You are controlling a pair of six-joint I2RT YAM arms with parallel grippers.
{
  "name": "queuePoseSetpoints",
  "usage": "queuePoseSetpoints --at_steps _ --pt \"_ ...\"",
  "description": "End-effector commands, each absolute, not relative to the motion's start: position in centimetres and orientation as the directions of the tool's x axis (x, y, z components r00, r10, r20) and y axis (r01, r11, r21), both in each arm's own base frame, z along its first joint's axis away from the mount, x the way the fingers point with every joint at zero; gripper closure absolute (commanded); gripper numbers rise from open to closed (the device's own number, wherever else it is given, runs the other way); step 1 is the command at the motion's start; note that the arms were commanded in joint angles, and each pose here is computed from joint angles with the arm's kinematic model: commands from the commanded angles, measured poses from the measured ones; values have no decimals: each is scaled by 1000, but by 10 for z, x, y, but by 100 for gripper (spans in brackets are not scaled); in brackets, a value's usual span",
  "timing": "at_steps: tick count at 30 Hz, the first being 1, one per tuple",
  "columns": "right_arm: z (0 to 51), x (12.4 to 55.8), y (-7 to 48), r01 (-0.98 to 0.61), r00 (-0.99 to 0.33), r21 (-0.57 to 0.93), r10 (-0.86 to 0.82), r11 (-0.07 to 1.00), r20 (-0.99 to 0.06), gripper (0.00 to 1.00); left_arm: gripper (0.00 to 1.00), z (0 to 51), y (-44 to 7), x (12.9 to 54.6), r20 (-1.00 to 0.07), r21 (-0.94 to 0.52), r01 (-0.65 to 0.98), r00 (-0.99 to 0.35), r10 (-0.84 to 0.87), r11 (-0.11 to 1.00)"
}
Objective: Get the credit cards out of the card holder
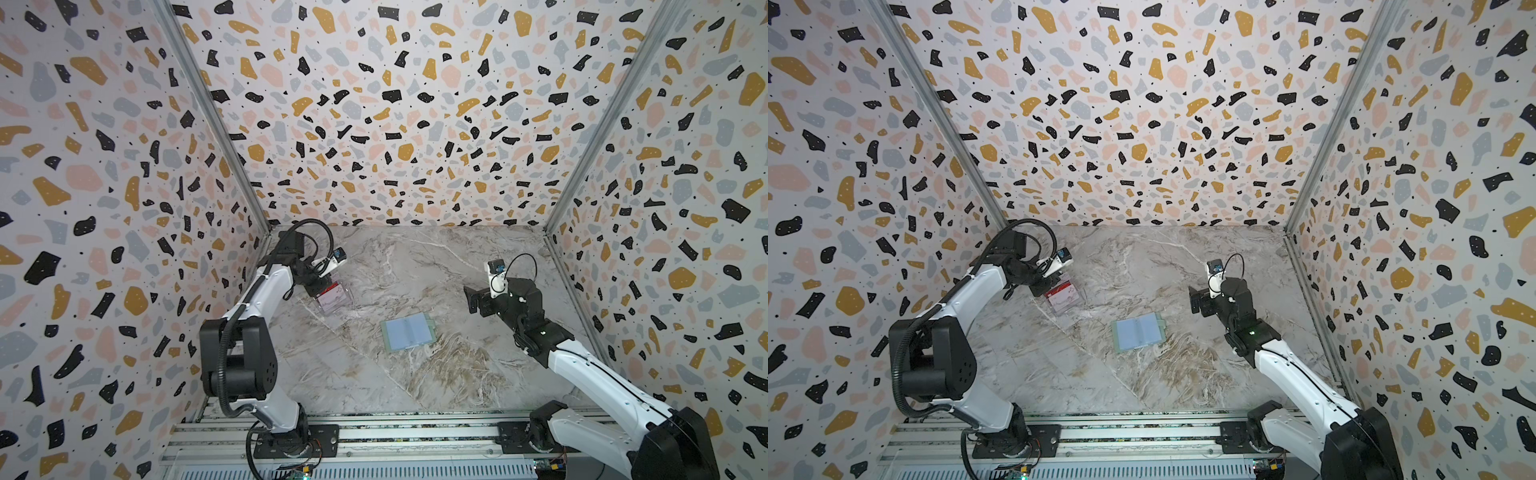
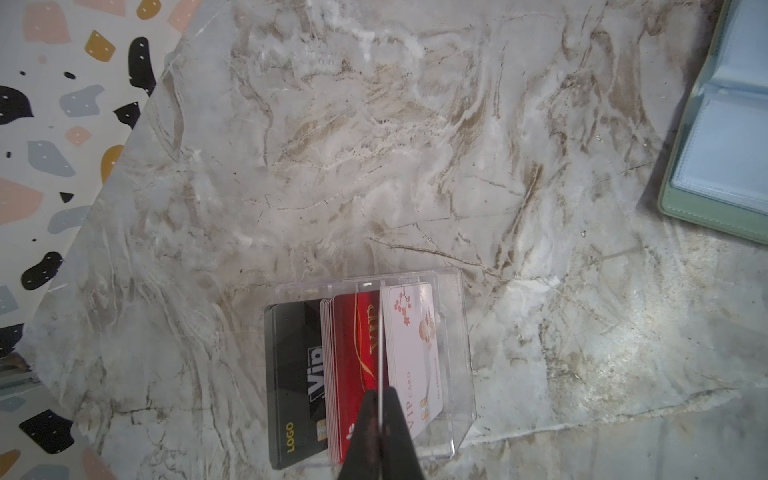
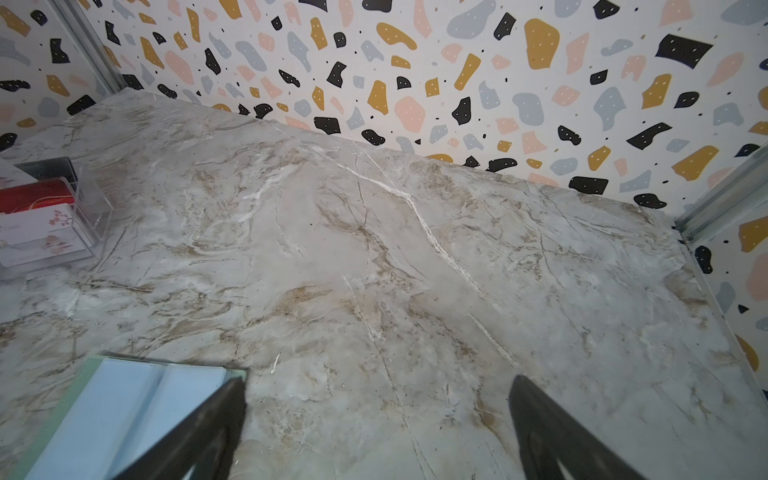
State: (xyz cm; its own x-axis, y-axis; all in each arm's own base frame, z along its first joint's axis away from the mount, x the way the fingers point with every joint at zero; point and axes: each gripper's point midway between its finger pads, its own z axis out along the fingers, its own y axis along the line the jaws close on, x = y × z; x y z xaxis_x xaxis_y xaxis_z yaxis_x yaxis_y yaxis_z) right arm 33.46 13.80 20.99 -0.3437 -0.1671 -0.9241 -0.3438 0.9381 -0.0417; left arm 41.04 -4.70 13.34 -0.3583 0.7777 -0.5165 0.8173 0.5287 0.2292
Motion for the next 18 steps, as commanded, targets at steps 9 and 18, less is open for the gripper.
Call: queuePoseSetpoints --at_steps 9,18 --pt "229 335 140 -357 -296 -45 -158 933 -942 1 100 117 -56 406 -520 120 866 -362 773 486" --pt "229 335 141 -364 -296 -41 -157 930 -942 1 100 100 -54 401 -496 89 867 -388 777 490"
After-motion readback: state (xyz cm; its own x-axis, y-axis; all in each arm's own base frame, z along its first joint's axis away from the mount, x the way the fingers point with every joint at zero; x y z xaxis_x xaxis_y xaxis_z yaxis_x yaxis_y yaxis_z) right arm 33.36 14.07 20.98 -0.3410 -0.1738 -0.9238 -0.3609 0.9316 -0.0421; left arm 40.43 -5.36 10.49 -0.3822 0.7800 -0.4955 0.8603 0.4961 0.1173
